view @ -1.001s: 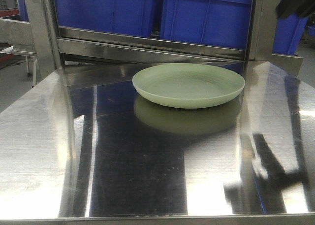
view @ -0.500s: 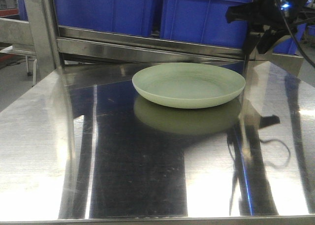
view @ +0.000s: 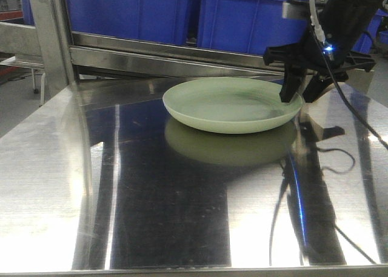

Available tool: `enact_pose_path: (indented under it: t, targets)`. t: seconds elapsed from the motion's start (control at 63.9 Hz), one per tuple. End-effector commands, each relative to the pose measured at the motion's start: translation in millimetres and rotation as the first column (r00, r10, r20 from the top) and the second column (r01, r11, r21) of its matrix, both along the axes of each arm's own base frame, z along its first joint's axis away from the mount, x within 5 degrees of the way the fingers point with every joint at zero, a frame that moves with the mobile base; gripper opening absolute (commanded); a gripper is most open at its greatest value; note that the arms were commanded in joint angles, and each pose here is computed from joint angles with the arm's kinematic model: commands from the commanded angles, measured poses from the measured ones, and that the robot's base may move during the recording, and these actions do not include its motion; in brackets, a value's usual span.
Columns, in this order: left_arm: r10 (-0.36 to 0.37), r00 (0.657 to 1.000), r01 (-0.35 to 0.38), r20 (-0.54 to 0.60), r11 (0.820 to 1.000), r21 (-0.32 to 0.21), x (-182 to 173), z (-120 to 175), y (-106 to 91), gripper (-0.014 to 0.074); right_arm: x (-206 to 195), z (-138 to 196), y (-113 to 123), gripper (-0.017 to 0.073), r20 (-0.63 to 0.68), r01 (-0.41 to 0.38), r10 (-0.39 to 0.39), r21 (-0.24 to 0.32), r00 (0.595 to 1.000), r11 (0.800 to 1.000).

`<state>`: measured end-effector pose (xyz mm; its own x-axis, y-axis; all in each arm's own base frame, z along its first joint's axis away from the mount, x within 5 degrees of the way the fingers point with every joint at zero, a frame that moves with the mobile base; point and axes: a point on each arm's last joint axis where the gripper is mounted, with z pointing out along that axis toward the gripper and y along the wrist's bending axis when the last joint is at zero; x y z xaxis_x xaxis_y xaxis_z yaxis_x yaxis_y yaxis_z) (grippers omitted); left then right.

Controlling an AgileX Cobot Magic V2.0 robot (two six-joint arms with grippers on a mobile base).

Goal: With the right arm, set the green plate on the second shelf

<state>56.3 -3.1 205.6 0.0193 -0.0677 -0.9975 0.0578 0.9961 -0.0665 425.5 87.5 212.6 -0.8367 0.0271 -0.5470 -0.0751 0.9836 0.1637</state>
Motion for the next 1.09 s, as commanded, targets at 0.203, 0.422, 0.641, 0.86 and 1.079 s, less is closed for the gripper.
enact_pose_path:
  t: [0.203, 0.422, 0.641, 0.86, 1.079]
  targets:
    - [-0.007, 0.998, 0.008, 0.057, 1.000, -0.010, 0, -6, -0.5, 0.0131, 6, 33, 0, 0.0323, 0.143, 0.016, -0.022, 0.047, 0.989, 0.999]
    - [-0.007, 0.998, 0.008, 0.057, 1.000, -0.010, 0, -6, -0.5, 0.0131, 9, 20, 1, 0.0050, 0.096, 0.014, -0.018, 0.040, 0.995, 0.999]
    - [-0.007, 0.998, 0.008, 0.057, 1.000, -0.010, 0, -6, -0.5, 0.0131, 10, 40, 1, 0.0027, 0.105, 0.006, -0.011, 0.045, 0.994, 0.999]
    - [-0.007, 0.998, 0.008, 0.057, 1.000, -0.010, 0, -6, -0.5, 0.0131, -6, 99, -4, 0.0027, 0.256, -0.009, 0.002, 0.026, 0.967, 1.000]
    - [-0.007, 0.998, 0.008, 0.057, 1.000, -0.010, 0, -6, -0.5, 0.0131, -50, 166, -15, 0.0027, 0.431, -0.006, 0.001, 0.009, 0.902, 1.000]
